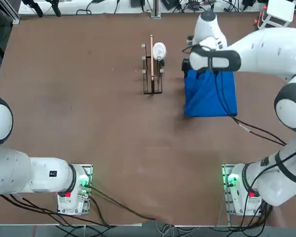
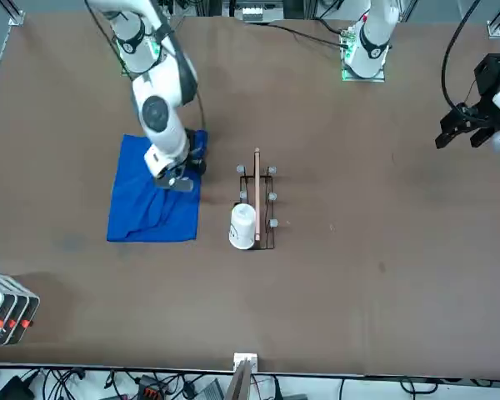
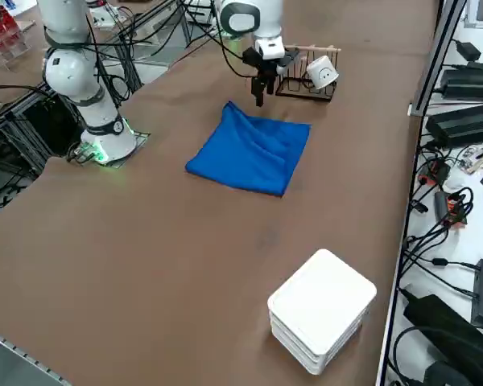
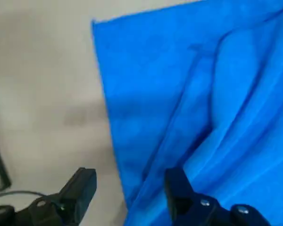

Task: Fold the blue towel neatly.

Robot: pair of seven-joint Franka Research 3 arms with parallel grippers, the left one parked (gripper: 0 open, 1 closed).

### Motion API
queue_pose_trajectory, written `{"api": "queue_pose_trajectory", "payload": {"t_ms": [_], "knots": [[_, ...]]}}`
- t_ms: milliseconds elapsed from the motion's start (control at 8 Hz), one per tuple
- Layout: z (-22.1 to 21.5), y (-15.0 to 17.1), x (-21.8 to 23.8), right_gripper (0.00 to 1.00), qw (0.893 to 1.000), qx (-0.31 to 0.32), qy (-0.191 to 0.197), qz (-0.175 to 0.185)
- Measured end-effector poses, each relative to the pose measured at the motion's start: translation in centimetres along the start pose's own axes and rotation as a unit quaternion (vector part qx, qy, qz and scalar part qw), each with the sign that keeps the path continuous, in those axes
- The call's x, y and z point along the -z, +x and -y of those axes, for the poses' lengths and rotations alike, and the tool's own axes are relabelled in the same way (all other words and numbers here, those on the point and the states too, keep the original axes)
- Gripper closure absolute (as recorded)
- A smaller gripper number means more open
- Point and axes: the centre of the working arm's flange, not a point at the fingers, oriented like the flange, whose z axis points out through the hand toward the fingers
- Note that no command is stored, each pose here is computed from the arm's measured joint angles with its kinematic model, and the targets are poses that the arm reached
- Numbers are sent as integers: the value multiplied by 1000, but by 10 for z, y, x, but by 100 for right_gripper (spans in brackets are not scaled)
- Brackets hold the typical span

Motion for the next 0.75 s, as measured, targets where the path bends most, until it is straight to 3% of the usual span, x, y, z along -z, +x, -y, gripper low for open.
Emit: {"api": "queue_pose_trajectory", "payload": {"t_ms": [375,750], "knots": [[-17,49,-39,20,998,-66,-6,5],[-41,79,-54,21,987,-159,4,-6]]}}
